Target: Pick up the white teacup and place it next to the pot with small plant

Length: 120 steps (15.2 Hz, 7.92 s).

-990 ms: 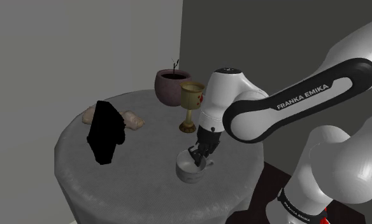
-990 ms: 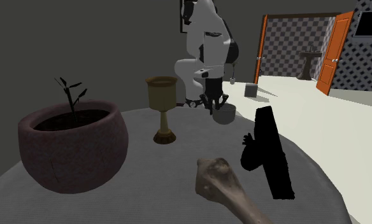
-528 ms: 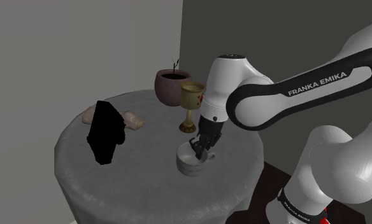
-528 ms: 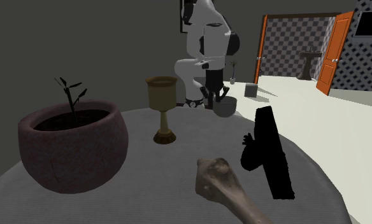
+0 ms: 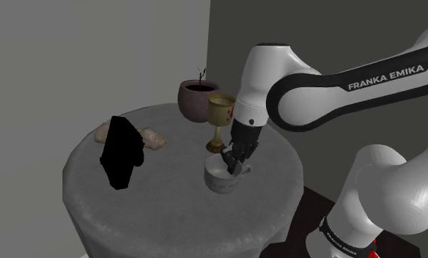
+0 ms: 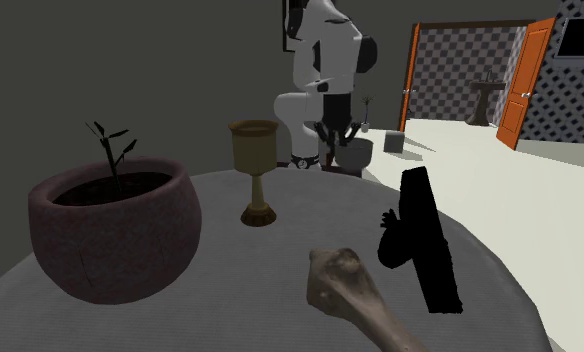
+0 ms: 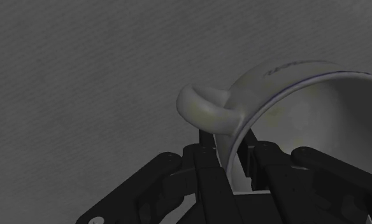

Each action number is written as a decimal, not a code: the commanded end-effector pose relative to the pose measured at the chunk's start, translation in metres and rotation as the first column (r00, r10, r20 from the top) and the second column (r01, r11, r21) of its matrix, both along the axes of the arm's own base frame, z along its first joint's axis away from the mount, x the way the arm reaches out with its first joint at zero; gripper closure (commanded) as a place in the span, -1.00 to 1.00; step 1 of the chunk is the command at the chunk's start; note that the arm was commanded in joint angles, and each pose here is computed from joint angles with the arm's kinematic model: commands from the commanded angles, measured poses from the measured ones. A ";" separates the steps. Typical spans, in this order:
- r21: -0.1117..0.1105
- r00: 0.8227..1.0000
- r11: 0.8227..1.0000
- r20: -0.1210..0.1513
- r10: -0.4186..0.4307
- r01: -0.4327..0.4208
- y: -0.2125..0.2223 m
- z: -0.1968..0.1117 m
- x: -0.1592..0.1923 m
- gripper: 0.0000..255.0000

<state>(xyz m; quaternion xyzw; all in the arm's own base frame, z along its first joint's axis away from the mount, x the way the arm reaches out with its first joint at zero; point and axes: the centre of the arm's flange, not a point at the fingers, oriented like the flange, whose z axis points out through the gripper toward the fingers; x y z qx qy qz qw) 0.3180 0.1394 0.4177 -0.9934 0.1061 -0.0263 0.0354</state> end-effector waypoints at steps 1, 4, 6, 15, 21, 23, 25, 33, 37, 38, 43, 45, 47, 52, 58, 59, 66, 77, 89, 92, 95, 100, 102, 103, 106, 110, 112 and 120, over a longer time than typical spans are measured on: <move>0.000 1.000 1.000 0.000 0.000 0.000 0.000 0.012 0.001 1.00; 0.000 1.000 1.000 0.000 0.000 0.000 0.000 0.028 0.001 1.00; 0.000 1.000 1.000 0.000 0.000 0.000 0.000 0.038 0.001 1.00; 0.000 1.000 1.000 0.000 0.000 0.000 0.000 0.086 0.001 1.00; 0.000 1.000 1.000 0.000 0.000 0.000 0.000 0.118 0.001 1.00; 0.000 1.000 1.000 0.000 0.000 0.000 0.000 0.128 0.001 1.00; 0.000 1.000 1.000 0.000 0.000 0.000 0.000 0.139 0.001 1.00; 0.000 1.000 1.000 0.000 0.000 0.000 0.000 0.181 0.001 1.00; 0.000 1.000 1.000 0.000 0.000 0.000 0.000 0.202 0.001 1.00; 0.000 1.000 1.000 0.000 0.000 0.000 0.000 0.207 0.001 1.00; 0.000 1.000 1.000 0.000 0.000 0.000 0.000 0.234 0.001 1.00; 0.000 1.000 1.000 0.000 0.000 0.000 0.000 0.244 0.001 1.00; 0.000 1.000 1.000 0.000 0.000 0.000 0.000 0.255 0.001 1.00; 0.000 1.000 1.000 0.000 0.000 0.000 0.000 0.281 0.001 1.00; 0.000 1.000 1.000 0.000 0.000 0.000 -0.055 0.282 0.037 1.00; 0.000 1.000 1.000 0.000 0.000 0.000 -0.066 0.282 0.045 1.00; 0.000 1.000 1.000 0.000 0.000 0.000 -0.142 0.282 0.096 1.00; 0.000 1.000 1.000 0.000 0.000 0.000 -0.263 0.283 0.177 1.00; 0.000 1.000 1.000 0.000 0.000 0.000 -0.371 0.268 0.249 1.00; 0.000 1.000 1.000 0.000 0.000 0.000 -0.371 0.252 0.249 1.00; 0.000 1.000 1.000 0.000 0.000 0.000 -0.371 0.236 0.249 1.00; 0.000 1.000 1.000 0.000 0.000 0.000 -0.371 0.210 0.249 1.00; 0.000 1.000 1.000 0.000 0.000 0.000 -0.371 0.199 0.249 1.00; 0.000 1.000 1.000 0.000 0.000 0.000 -0.371 0.194 0.249 1.00; 0.000 1.000 1.000 0.000 0.000 0.000 -0.371 0.178 0.249 1.00; 0.000 1.000 1.000 0.000 0.000 0.000 -0.371 0.157 0.249 1.00; 0.000 1.000 1.000 0.000 0.000 0.000 -0.371 0.146 0.249 1.00; 0.000 1.000 1.000 0.000 0.000 0.000 -0.371 0.104 0.249 1.00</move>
